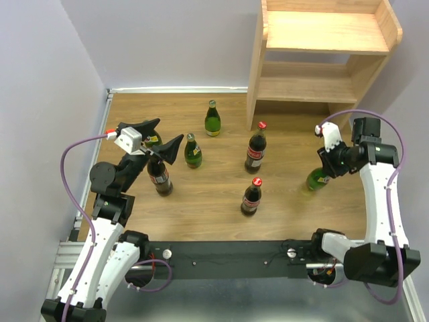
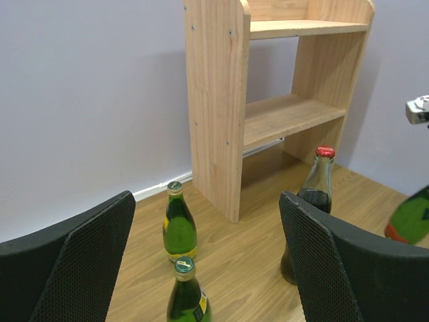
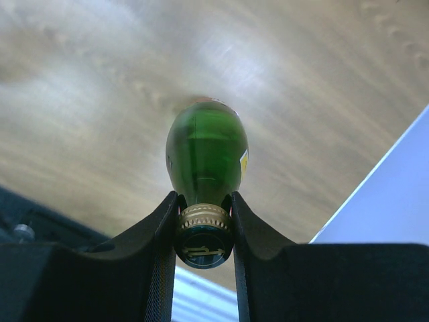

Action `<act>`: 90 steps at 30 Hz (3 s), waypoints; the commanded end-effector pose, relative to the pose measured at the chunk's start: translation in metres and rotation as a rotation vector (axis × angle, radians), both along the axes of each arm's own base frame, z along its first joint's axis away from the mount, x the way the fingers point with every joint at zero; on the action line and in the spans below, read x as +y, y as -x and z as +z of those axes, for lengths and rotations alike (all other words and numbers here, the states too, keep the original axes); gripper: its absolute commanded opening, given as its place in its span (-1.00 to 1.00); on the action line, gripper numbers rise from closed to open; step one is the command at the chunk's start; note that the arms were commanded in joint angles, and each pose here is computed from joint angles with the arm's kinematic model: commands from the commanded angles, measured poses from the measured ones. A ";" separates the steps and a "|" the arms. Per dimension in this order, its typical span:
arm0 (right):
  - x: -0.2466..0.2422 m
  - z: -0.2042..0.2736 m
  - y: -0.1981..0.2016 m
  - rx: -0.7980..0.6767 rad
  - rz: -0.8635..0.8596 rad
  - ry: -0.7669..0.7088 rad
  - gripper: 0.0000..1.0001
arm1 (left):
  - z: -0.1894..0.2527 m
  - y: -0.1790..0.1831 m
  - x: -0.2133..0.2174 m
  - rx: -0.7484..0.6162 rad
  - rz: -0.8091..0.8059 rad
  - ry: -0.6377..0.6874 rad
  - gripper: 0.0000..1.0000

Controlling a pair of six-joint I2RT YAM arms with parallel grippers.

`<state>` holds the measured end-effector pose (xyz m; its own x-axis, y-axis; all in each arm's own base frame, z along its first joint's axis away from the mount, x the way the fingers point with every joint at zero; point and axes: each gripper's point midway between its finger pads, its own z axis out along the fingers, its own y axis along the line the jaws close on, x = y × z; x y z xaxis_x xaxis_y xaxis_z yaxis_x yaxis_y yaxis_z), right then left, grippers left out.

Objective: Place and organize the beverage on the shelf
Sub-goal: Move the drink to the center of the board.

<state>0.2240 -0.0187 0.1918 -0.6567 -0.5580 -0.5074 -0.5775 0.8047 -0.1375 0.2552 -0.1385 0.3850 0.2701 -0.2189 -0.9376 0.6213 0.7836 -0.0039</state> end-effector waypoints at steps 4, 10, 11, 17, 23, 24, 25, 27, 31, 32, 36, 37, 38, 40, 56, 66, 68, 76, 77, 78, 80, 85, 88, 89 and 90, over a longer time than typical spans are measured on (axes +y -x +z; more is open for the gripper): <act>-0.019 0.030 -0.077 -0.188 -0.077 0.024 -0.99 | 0.006 0.007 -0.003 -0.037 -0.021 -0.012 0.92; -0.025 0.025 -0.118 -0.195 -0.097 0.009 -0.99 | 0.005 0.007 -0.003 -0.035 -0.019 -0.013 0.92; -0.026 0.024 -0.123 -0.194 -0.097 0.006 -0.99 | 0.005 0.006 -0.003 -0.034 -0.018 -0.014 0.92; -0.033 0.015 -0.157 -0.178 -0.103 0.003 -0.99 | 0.004 0.006 -0.003 -0.032 -0.019 -0.014 0.92; -0.037 0.001 -0.181 -0.162 -0.120 -0.004 -0.98 | 0.003 0.004 -0.003 -0.029 -0.016 -0.016 0.92; -0.038 0.001 -0.185 -0.165 -0.122 -0.006 -0.98 | 0.003 0.004 -0.003 -0.029 -0.016 -0.016 0.92; -0.039 0.000 -0.187 -0.168 -0.122 -0.003 -0.97 | 0.003 0.004 -0.003 -0.027 -0.015 -0.016 0.92; -0.041 -0.006 -0.192 -0.159 -0.130 0.000 -0.89 | 0.002 0.003 -0.003 -0.026 -0.013 -0.016 0.92; -0.044 -0.015 -0.199 -0.156 -0.139 0.004 -0.57 | 0.001 0.003 -0.003 -0.021 -0.016 -0.018 0.92; -0.044 -0.018 -0.200 -0.152 -0.139 0.004 -0.29 | 0.001 0.003 -0.003 -0.021 -0.016 -0.018 0.92; -0.046 -0.028 -0.204 -0.144 -0.162 0.000 0.36 | 0.001 0.003 -0.003 -0.021 -0.016 -0.018 0.92; -0.047 -0.027 -0.207 -0.155 -0.167 0.000 0.49 | 0.001 0.003 -0.003 -0.023 -0.016 -0.018 0.92; -0.047 -0.027 -0.208 -0.160 -0.170 -0.002 0.62 | 0.001 0.003 -0.003 -0.021 -0.018 -0.019 0.92; -0.047 -0.028 -0.210 -0.170 -0.183 -0.006 0.71 | 0.001 0.003 -0.004 -0.020 -0.018 -0.019 0.92; -0.041 0.020 -0.181 -0.405 -0.263 -0.051 0.82 | 0.005 0.007 -0.003 -0.035 -0.022 -0.017 0.92; -0.046 0.004 -0.152 -0.497 -0.327 -0.183 0.86 | 0.008 0.010 -0.003 -0.050 -0.024 -0.015 0.92; -0.047 -0.009 -0.145 -0.481 -0.318 -0.226 0.86 | 0.008 0.011 -0.004 -0.052 -0.028 -0.016 0.92; -0.041 -0.040 -0.128 -0.500 -0.094 -0.360 0.87 | 0.010 0.013 -0.004 -0.056 -0.030 -0.015 0.92; -0.040 -0.042 -0.128 -0.504 -0.072 -0.363 0.87 | 0.009 0.012 -0.004 -0.055 -0.030 -0.015 0.92; -0.035 -0.045 -0.128 -0.506 -0.038 -0.375 0.87 | 0.009 0.012 -0.004 -0.053 -0.029 -0.015 0.92; -0.035 -0.053 -0.133 -0.503 -0.010 -0.386 0.87 | 0.008 0.011 -0.004 -0.050 -0.030 -0.016 0.92; -0.045 -0.067 -0.155 -0.500 0.010 -0.389 0.86 | 0.008 0.011 -0.004 -0.051 -0.025 -0.016 0.92; -0.052 -0.084 -0.166 -0.483 0.015 -0.382 0.86 | 0.008 0.011 -0.004 -0.053 -0.024 -0.018 0.92; -0.052 -0.092 -0.168 -0.472 0.018 -0.387 0.86 | 0.008 0.011 -0.003 -0.054 -0.021 -0.017 0.92; -0.051 -0.093 -0.169 -0.479 0.029 -0.392 0.86 | 0.009 0.011 -0.003 -0.056 -0.019 -0.016 0.92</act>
<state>0.3714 -0.0646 0.0911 -0.4045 -0.2264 -0.8861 -0.4950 0.8689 0.0039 0.2497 -0.1398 0.3891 0.2890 -0.2169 -0.9324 0.6268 0.7790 0.0131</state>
